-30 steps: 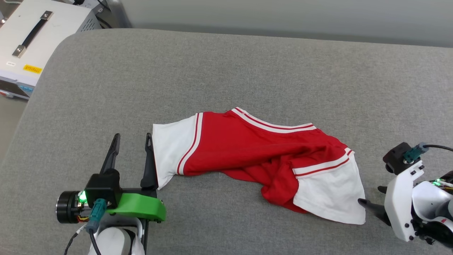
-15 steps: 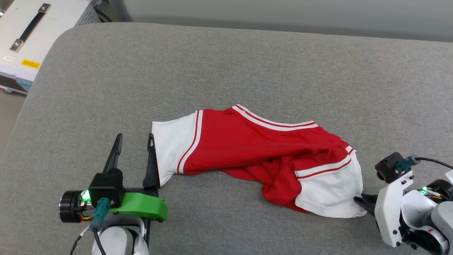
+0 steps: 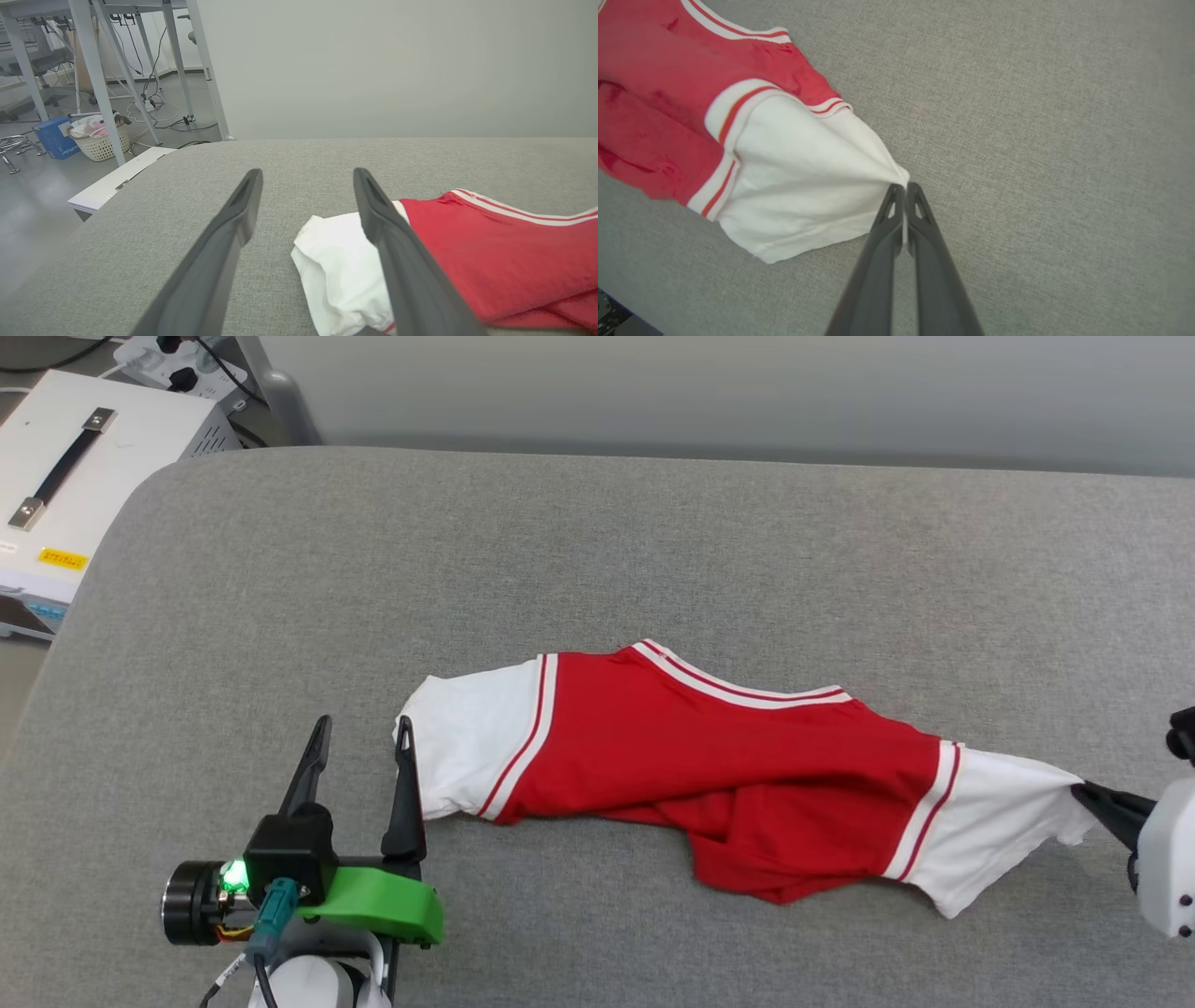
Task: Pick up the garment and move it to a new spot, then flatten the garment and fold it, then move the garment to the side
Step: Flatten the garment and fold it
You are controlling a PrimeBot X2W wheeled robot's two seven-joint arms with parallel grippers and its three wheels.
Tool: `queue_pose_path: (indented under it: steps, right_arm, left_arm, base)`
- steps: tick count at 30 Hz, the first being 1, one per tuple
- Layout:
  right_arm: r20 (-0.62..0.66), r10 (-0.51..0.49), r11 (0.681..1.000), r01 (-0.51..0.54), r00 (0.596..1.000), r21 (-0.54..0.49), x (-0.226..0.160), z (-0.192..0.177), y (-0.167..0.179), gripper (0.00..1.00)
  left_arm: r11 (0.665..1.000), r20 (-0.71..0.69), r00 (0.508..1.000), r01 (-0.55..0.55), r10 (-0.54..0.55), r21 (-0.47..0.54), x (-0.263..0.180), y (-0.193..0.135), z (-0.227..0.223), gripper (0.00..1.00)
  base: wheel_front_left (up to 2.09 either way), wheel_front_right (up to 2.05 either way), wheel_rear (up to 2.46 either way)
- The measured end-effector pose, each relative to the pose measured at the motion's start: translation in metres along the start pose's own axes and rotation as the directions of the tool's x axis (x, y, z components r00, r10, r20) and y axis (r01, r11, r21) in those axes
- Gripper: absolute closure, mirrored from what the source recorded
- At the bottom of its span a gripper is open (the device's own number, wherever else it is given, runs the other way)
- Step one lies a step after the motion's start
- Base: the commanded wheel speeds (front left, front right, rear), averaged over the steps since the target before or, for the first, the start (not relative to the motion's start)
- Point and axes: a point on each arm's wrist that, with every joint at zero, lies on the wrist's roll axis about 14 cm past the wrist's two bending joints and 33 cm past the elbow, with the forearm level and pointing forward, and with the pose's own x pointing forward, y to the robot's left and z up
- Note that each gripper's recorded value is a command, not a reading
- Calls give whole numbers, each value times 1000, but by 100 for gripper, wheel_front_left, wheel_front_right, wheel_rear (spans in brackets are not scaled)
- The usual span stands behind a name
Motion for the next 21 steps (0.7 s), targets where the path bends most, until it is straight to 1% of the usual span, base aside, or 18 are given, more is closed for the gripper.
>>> queue_pose_path:
  steps: [4,9,15,18,20,21]
  right_arm:
    - [23,-50,999,50,998,15,-11,11,-21,100]
    - [45,-87,996,87,995,19,-15,29,-39,100]
    - [76,-104,994,107,992,-36,-3,70,-48,100]
    - [82,-104,993,108,991,-46,7,86,-50,100]
    - [57,-112,992,114,992,-44,15,86,-54,100]
    - [24,-121,992,122,992,-43,21,79,-57,100]
  left_arm:
    - [1000,-8,1000,10,-9,3,0,-1,-3,0]
    - [1000,-34,999,18,-18,4,0,-3,-12,0]
    - [1000,-74,997,29,-29,1,3,-7,-26,0]
    - [1000,-83,996,26,-26,-4,7,-8,-30,0]
    - [1000,-91,996,22,-22,-4,9,-7,-33,0]
    - [1000,-97,995,20,-20,-3,9,-7,-36,0]
  base:
    - [0,0,0]
    - [0,0,0]
    - [0,0,0]
    - [0,0,0]
    - [0,0,0]
    - [0,0,0]
